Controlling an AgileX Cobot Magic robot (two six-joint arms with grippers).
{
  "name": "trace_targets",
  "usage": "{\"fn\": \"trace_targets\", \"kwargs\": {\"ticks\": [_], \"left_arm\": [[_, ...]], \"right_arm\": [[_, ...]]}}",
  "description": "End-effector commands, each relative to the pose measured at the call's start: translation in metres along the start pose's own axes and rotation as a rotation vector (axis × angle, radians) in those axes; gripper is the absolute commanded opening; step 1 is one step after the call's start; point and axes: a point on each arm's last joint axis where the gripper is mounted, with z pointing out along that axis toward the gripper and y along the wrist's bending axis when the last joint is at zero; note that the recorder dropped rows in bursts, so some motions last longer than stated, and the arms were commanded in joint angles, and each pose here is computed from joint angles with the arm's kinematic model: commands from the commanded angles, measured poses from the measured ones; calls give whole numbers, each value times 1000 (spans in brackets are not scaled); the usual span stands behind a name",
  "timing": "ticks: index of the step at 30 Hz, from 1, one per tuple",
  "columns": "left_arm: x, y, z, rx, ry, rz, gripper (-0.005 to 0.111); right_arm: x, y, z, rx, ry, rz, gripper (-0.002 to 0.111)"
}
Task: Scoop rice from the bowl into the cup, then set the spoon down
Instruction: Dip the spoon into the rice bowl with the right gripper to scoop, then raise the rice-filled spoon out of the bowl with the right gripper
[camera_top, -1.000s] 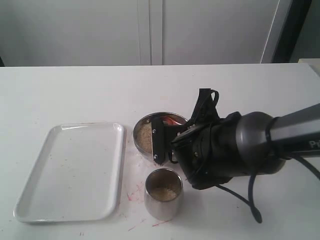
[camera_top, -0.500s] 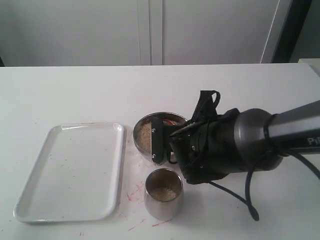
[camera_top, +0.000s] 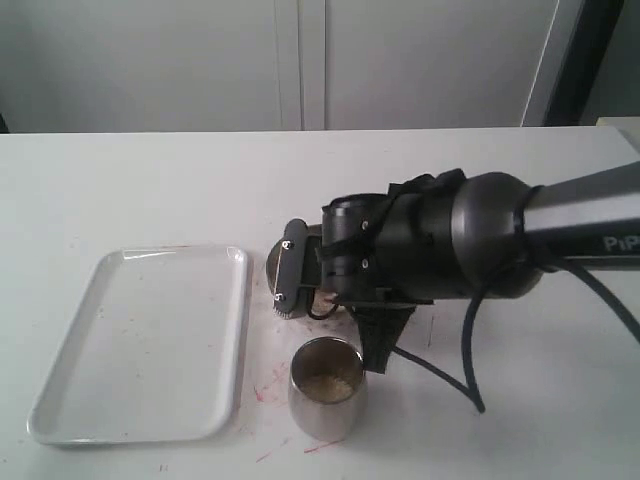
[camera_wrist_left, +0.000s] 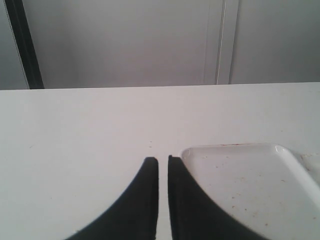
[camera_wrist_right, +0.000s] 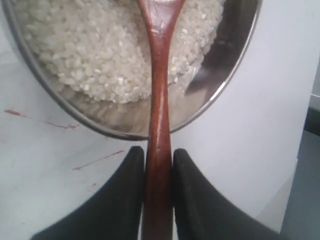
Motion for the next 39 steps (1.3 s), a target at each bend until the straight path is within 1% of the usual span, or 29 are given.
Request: {"fn": "trace_targets", "kwargs": {"ticks": [1, 5, 7, 12, 15, 21, 29, 39], "left_arm": [[-3, -1, 0, 6, -11, -11, 14], [-3, -1, 0, 6, -11, -11, 14], [-3, -1, 0, 6, -11, -11, 14], [-3, -1, 0, 6, -11, -11, 14], [-3, -1, 0, 6, -11, -11, 14], [-3, -1, 0, 6, -11, -11, 14], [-3, -1, 0, 6, -11, -11, 14], [-3, -1, 0, 6, -11, -11, 14]], "right_arm": [[-2, -9, -6, -76, 13, 37, 0], [0, -17, -6, -172, 22, 92, 0], [3, -23, -4, -241, 29, 144, 0], [9, -29, -1, -328, 10, 212, 0], [13, -32, -1, -403, -25, 266, 0], [28, -46, -1, -498, -73, 366, 0], [36, -58, -11, -485, -126, 413, 0], [37, -57, -12, -493, -126, 418, 0]]}}
